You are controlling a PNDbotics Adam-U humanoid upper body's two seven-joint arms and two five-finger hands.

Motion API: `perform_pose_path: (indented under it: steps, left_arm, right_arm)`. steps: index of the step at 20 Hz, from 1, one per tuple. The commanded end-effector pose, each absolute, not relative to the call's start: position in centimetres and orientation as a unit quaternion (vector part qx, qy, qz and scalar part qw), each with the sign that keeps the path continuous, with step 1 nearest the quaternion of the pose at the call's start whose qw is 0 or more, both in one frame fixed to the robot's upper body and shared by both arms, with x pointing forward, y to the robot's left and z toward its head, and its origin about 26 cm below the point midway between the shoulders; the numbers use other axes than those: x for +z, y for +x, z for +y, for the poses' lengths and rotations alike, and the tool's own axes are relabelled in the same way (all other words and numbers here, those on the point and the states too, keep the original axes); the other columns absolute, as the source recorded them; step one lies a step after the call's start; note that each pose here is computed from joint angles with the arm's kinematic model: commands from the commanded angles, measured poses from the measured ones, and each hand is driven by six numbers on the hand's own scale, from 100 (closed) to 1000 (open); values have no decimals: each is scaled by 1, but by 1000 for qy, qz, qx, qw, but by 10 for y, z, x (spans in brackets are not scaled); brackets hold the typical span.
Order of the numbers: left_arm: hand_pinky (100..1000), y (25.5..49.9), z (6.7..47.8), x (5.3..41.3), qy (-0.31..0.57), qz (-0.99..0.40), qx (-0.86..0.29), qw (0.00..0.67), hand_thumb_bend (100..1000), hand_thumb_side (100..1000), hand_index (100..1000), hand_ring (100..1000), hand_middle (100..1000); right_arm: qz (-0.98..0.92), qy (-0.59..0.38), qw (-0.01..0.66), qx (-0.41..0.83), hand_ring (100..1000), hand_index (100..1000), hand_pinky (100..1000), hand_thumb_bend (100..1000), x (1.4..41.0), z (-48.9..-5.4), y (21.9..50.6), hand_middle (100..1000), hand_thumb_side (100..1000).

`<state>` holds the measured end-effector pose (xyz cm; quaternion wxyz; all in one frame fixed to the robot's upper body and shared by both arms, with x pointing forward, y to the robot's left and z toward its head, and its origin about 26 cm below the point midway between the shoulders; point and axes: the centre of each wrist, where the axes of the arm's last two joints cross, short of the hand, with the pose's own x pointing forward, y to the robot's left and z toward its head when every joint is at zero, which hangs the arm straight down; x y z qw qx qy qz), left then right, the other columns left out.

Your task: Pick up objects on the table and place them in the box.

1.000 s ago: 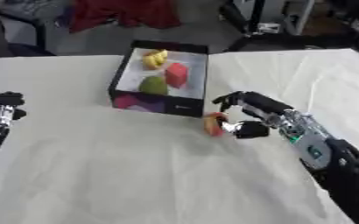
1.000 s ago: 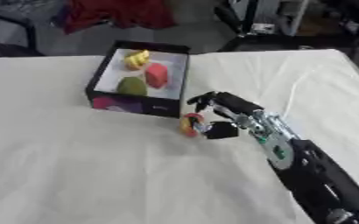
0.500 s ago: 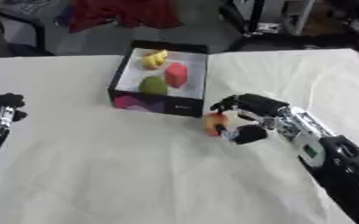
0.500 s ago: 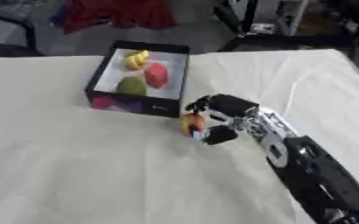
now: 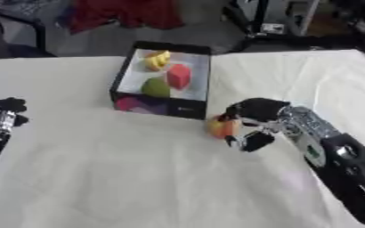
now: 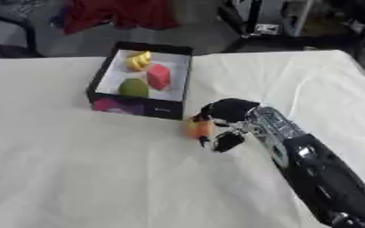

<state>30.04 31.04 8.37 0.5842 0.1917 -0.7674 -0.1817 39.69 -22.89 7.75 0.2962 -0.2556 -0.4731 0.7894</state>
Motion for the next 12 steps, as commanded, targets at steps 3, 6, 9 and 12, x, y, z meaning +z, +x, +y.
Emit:
perform_pose_path:
  steps: [3,6,9,12]
  left_arm:
    - [681,301,313,91,201,-771,-186,576,187,865,727,589,617]
    - [681,301,313,90,200,-770,-185,576,184,866,727,589,617]
    - [680,301,313,90,200,-771,-185,576,177,871,727,590,617]
    - [680,301,313,90,199,-770,-184,577,172,874,727,590,616]
  right_arm:
    - [-495,-318,287,756,737,470,808,100,83,-241,401,621,342]
    - [-546,-361,275,705,674,321,786,100,87,-242,401,544,283]
    - [-594,-398,260,649,613,249,767,100,88,-244,402,475,215]
    - [-628,-423,245,606,585,228,757,100,86,-246,403,438,178]
